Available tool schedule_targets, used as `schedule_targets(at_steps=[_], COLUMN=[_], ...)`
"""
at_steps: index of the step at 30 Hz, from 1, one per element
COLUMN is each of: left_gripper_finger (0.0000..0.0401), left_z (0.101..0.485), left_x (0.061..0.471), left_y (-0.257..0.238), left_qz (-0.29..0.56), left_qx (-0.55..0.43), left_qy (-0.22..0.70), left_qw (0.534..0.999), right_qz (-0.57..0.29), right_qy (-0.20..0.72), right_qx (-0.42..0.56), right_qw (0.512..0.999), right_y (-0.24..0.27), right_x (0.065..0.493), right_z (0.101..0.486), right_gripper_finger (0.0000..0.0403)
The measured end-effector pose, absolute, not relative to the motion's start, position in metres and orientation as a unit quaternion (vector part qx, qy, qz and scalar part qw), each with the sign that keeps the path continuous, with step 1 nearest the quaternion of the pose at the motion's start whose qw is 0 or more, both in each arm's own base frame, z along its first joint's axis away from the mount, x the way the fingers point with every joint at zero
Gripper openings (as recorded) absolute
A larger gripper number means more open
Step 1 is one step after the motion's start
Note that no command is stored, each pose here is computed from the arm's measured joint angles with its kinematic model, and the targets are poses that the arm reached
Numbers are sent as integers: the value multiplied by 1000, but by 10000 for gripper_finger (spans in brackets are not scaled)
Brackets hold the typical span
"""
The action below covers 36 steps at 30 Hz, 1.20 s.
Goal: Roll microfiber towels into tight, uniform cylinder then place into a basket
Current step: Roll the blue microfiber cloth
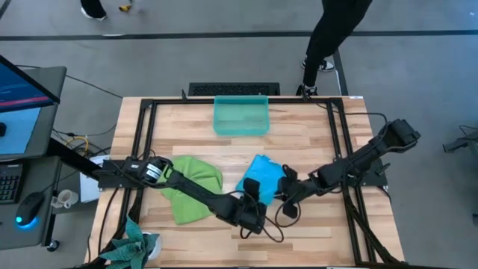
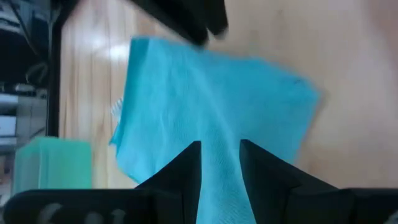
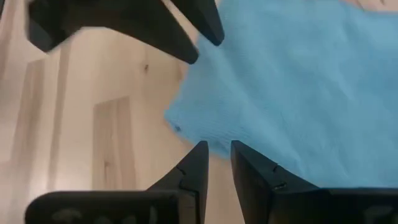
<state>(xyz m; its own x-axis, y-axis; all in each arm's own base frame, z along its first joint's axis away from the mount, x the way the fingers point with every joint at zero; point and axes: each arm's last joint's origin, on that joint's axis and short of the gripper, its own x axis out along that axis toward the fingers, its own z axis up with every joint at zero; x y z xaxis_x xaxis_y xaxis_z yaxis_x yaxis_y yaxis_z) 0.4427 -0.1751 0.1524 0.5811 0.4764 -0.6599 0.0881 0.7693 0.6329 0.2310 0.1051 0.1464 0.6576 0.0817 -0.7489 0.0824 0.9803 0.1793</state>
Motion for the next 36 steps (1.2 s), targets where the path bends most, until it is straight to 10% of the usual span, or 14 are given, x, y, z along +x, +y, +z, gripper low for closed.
schedule_targets(at_steps=[36], left_gripper_finger=[103], left_z=[141], left_x=[422], left_y=[-160], left_qz=[56], left_qx=[154], left_qy=[519], left_qw=[839], right_qz=[34], right_qy=[439], right_qx=[57], right_qw=[896], right_y=[117], right_x=[247], right_z=[114], right_gripper_finger=[91])
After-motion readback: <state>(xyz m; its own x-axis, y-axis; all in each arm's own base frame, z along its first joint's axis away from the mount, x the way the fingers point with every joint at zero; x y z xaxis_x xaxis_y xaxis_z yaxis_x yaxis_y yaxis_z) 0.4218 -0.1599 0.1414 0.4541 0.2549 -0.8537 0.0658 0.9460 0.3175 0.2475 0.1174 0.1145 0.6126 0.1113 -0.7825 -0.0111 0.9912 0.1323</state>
